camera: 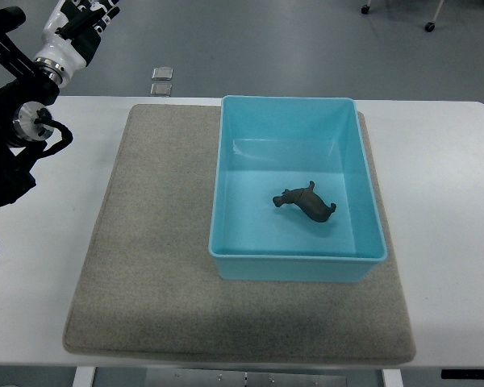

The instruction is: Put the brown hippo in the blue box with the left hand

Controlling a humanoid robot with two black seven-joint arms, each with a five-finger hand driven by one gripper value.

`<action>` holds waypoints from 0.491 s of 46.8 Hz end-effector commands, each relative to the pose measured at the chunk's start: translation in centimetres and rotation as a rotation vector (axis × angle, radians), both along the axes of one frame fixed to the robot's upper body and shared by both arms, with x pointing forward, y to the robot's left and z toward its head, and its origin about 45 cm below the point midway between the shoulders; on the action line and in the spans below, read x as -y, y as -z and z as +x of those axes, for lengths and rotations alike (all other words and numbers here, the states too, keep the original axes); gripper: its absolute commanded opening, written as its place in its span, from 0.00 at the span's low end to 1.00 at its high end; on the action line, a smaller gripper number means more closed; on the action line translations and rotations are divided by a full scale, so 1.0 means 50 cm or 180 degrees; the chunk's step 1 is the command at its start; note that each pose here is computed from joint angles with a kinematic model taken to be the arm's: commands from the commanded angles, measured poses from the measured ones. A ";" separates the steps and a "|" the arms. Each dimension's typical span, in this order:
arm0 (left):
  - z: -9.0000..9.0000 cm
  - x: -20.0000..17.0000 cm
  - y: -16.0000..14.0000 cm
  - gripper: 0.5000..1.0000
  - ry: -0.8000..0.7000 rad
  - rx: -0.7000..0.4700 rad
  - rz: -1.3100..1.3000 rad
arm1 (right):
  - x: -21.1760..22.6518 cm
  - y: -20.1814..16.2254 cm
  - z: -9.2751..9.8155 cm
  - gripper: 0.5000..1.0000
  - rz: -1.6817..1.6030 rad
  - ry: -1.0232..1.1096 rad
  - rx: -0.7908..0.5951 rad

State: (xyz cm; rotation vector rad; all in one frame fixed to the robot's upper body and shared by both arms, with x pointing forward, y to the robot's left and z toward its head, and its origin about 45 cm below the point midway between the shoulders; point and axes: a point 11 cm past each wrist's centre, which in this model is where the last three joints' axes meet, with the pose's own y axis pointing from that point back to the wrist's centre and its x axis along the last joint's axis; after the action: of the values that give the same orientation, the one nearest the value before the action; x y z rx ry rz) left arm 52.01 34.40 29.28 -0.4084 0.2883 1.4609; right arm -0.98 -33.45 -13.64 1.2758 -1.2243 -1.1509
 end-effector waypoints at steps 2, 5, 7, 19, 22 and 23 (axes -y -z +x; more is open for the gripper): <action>-0.005 -0.008 0.020 0.99 -0.0079 -0.0110 -0.0062 | 0.000 0.000 0.000 0.87 -0.0001 0.0000 0.0000; -0.007 -0.010 0.026 0.99 -0.0096 -0.0131 -0.0068 | 0.000 0.000 0.000 0.87 -0.0001 0.0000 0.0000; -0.007 -0.014 0.026 0.99 -0.0130 -0.0135 -0.0081 | 0.000 0.000 0.000 0.87 -0.0001 0.0000 0.0000; -0.008 -0.021 0.041 0.99 -0.0203 -0.0299 -0.0225 | 0.000 0.000 0.000 0.87 -0.0001 0.0000 0.0000; -0.009 -0.021 0.050 0.99 -0.0237 -0.0407 -0.0310 | 0.000 0.000 0.000 0.87 -0.0001 0.0000 0.0000; -0.009 -0.020 0.052 0.99 -0.0241 -0.0424 -0.0333 | 0.000 0.000 0.000 0.87 -0.0001 0.0000 0.0000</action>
State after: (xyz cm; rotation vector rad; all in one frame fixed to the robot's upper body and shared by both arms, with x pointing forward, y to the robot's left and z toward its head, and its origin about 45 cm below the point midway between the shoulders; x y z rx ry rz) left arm 51.59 35.48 27.13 -0.4083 0.4207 1.5452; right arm -0.98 -33.44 -13.64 1.2756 -1.2245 -1.1507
